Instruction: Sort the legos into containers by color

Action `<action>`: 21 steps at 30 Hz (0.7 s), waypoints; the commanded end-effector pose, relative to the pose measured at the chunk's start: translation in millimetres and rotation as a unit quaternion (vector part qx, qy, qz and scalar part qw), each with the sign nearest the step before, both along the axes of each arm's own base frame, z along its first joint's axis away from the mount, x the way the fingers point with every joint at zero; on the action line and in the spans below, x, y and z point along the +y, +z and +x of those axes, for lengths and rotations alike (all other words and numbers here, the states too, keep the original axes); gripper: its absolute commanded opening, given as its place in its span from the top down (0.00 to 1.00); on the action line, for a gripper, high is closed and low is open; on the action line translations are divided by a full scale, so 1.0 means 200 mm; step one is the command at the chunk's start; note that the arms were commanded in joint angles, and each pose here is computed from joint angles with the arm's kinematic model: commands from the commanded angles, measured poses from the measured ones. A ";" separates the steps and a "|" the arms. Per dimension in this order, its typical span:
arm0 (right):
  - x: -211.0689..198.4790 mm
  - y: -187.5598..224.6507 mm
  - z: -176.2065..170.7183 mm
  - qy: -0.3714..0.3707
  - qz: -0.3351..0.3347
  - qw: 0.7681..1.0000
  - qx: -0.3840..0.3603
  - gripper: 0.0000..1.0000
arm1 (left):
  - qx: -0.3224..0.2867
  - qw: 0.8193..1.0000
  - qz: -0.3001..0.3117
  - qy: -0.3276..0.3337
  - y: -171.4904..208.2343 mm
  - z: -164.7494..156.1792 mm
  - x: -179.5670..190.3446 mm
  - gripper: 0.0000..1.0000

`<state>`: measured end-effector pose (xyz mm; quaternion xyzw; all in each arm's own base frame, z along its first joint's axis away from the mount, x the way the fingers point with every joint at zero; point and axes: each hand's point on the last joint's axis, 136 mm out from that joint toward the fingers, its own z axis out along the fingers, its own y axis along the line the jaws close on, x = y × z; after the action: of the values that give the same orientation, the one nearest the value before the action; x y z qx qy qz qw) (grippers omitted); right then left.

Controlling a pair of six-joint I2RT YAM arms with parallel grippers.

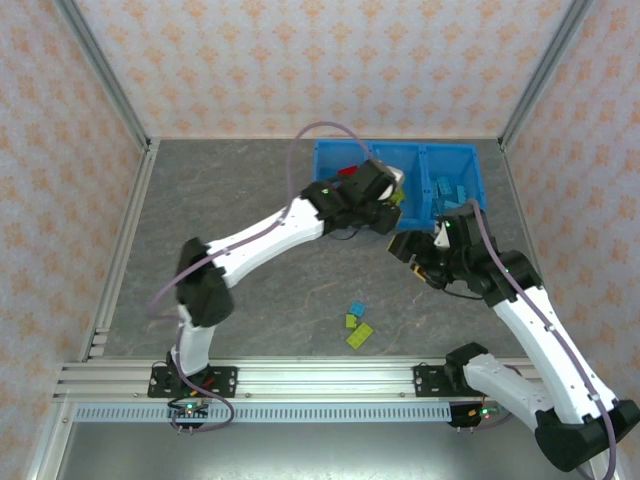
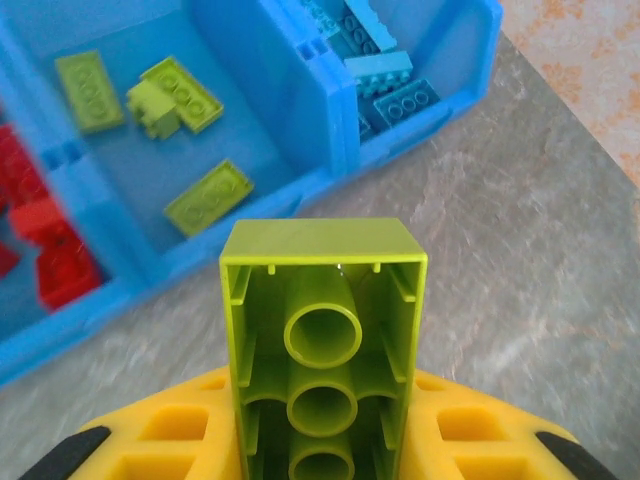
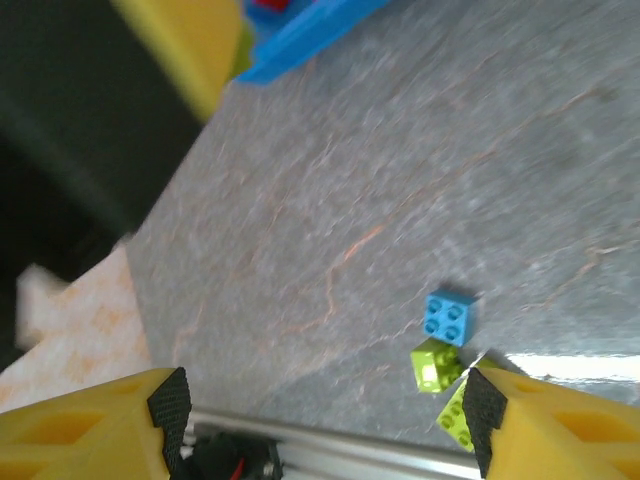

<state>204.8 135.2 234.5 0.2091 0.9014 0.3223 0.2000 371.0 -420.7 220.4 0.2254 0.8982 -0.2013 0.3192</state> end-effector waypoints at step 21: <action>-0.22 0.02 -0.05 -0.098 -0.056 0.994 -0.009 0.25 | -0.105 0.992 0.020 0.063 0.22 0.42 -0.01 0.54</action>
<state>193.8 96.5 234.5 0.2727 0.8949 0.2584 0.2411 468.3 -440.0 183.3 0.1961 0.8982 -0.1254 0.3729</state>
